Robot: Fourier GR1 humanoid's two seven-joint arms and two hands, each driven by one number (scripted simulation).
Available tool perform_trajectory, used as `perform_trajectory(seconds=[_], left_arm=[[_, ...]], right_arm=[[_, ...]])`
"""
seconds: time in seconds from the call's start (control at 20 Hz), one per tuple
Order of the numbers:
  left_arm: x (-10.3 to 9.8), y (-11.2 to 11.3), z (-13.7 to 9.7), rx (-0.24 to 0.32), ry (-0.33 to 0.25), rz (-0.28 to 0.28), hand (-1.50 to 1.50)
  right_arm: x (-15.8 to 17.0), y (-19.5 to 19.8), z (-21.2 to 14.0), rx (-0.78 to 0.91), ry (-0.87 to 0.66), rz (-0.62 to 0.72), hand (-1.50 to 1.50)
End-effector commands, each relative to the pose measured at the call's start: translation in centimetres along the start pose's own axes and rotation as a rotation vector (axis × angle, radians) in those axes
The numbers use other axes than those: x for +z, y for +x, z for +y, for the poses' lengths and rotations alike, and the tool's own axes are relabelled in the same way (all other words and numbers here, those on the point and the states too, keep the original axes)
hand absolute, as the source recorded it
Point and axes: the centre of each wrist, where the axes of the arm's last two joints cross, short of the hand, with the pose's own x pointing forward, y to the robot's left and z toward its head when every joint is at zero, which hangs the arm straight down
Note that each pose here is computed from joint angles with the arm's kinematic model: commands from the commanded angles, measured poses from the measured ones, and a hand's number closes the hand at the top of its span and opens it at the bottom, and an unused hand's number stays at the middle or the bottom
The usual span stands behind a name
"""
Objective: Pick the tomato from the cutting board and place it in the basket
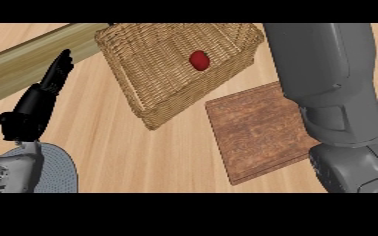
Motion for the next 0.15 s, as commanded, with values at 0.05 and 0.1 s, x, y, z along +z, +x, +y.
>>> perform_trajectory(seconds=[0.05, 0.1], left_arm=[[0.5, -0.6, -0.3, -0.005, 0.02, 0.022, 0.0], [0.7, -0.5, -0.3, 0.006, 0.017, 0.027, 0.0]], right_arm=[[-1.6, -3.0, -2.0, -0.171, -0.186, 0.151, -1.5], [-1.6, -2.6, -3.5, -0.189, -0.202, 0.152, -1.5]])
